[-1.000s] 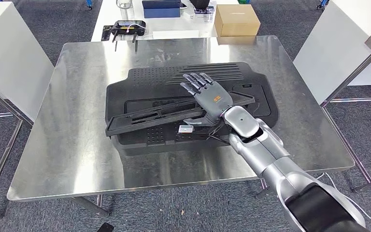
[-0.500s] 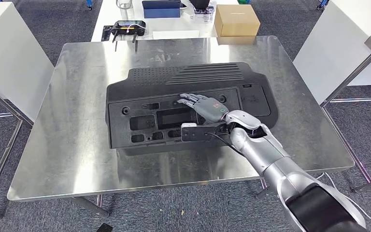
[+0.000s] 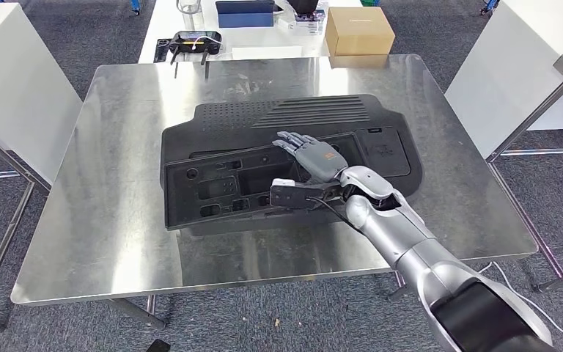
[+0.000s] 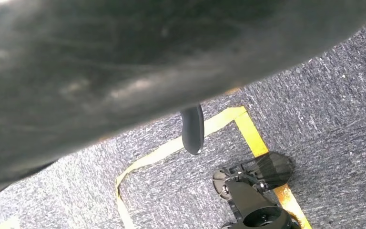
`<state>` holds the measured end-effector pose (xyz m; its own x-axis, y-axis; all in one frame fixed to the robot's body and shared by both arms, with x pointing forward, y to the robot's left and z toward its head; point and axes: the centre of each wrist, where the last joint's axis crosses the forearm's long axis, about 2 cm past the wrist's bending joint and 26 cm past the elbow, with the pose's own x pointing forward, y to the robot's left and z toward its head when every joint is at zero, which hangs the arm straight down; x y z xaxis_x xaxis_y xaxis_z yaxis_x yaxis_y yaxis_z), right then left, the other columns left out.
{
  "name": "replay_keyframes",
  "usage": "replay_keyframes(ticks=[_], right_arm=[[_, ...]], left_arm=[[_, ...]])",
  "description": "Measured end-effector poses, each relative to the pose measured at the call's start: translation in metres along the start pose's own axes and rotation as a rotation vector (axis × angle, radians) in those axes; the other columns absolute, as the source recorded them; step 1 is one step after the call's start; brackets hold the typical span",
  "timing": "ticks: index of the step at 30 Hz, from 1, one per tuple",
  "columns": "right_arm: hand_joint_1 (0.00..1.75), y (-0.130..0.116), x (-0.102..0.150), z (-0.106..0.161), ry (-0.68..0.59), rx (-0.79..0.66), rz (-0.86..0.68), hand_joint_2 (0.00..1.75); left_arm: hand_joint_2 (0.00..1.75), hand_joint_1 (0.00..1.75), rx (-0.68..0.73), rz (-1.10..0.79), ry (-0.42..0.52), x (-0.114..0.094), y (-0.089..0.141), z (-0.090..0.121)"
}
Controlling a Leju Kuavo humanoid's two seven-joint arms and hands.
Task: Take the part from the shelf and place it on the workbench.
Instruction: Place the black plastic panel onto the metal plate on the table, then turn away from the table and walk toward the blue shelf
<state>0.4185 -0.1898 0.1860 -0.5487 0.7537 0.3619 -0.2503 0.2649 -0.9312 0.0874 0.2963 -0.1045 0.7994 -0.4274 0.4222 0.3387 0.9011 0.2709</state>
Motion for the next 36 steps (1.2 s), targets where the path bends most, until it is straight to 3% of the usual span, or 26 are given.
replay_keyframes(ticks=[6, 17, 22, 28, 36], right_arm=[[0.00, 0.006, 0.011, 0.005, -0.028, -0.152, -0.049, 0.00], [0.00, 0.013, 0.058, 0.040, -0.256, -0.483, -0.420, 0.00], [0.00, 0.016, 0.084, 0.062, -0.497, -0.581, -0.761, 0.00], [0.00, 0.031, 0.124, 0.113, -0.860, -0.579, -1.190, 0.00], [0.00, 0.047, 0.139, 0.162, -0.971, -0.654, -1.382, 0.00]], left_arm=[[0.00, 0.00, 0.010, 0.007, 0.005, -0.001, 0.000, 0.001], [0.00, 0.00, 0.030, 0.028, 0.017, -0.010, -0.004, 0.004], [0.00, 0.00, 0.049, 0.045, 0.019, -0.014, -0.005, 0.005], [0.00, 0.00, 0.084, 0.075, 0.002, -0.027, -0.009, 0.011], [0.00, 0.00, 0.101, 0.119, -0.002, -0.037, -0.013, 0.015]])
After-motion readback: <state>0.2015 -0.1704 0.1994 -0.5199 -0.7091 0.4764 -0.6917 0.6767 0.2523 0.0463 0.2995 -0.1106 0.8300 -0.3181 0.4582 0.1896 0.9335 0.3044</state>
